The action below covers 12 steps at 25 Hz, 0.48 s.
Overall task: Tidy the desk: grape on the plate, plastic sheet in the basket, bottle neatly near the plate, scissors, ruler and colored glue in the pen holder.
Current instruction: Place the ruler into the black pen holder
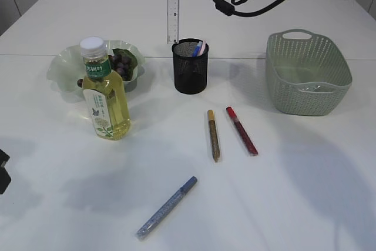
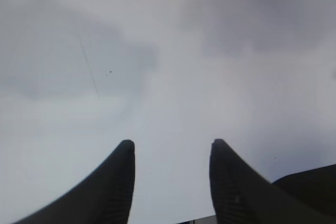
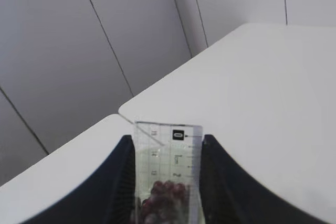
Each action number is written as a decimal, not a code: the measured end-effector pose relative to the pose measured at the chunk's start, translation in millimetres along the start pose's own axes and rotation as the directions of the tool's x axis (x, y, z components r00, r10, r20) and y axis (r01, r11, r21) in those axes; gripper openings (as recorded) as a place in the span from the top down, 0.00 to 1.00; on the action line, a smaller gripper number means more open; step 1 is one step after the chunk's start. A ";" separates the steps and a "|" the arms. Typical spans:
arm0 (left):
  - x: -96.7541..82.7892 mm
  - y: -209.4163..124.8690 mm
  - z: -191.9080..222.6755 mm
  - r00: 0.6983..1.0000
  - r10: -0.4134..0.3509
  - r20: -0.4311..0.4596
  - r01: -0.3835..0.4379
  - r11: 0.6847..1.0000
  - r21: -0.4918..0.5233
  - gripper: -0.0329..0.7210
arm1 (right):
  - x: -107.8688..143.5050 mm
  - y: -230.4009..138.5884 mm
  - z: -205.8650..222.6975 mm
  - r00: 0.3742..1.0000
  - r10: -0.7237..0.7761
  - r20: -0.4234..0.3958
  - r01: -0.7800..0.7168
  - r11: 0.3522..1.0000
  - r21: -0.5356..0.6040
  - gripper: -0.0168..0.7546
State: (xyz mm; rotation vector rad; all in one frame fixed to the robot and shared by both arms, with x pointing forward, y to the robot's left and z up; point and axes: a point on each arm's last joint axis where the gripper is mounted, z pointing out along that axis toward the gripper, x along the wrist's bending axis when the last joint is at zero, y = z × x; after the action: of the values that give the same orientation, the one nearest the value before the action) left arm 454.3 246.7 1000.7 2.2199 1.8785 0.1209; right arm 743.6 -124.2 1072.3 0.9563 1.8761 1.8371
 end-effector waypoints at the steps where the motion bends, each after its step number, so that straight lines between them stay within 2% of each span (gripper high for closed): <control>1: 0.0 -0.2 0.0 1.000 0.000 0.000 0.000 1.000 0.003 0.50 | -3.7 -1.3 4.3 1.000 -0.024 0.004 0.024 1.000 -0.014 0.60; 7: 0.0 -0.8 0.0 1.000 0.000 0.000 0.000 1.000 0.008 0.50 | -24.2 -11.3 22.0 0.990 -0.136 0.045 0.138 0.989 -0.058 0.60; 12: 0.0 -0.9 0.0 1.000 0.000 0.000 0.000 1.000 0.010 0.50 | -34.8 -28.2 29.1 0.977 -0.200 0.072 0.203 0.979 -0.036 0.60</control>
State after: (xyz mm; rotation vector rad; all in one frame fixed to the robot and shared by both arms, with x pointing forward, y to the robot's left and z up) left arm 453.4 246.9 1000.5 2.2264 1.8832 0.1117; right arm 781.6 -124.1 1034.6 0.7728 1.8130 1.6976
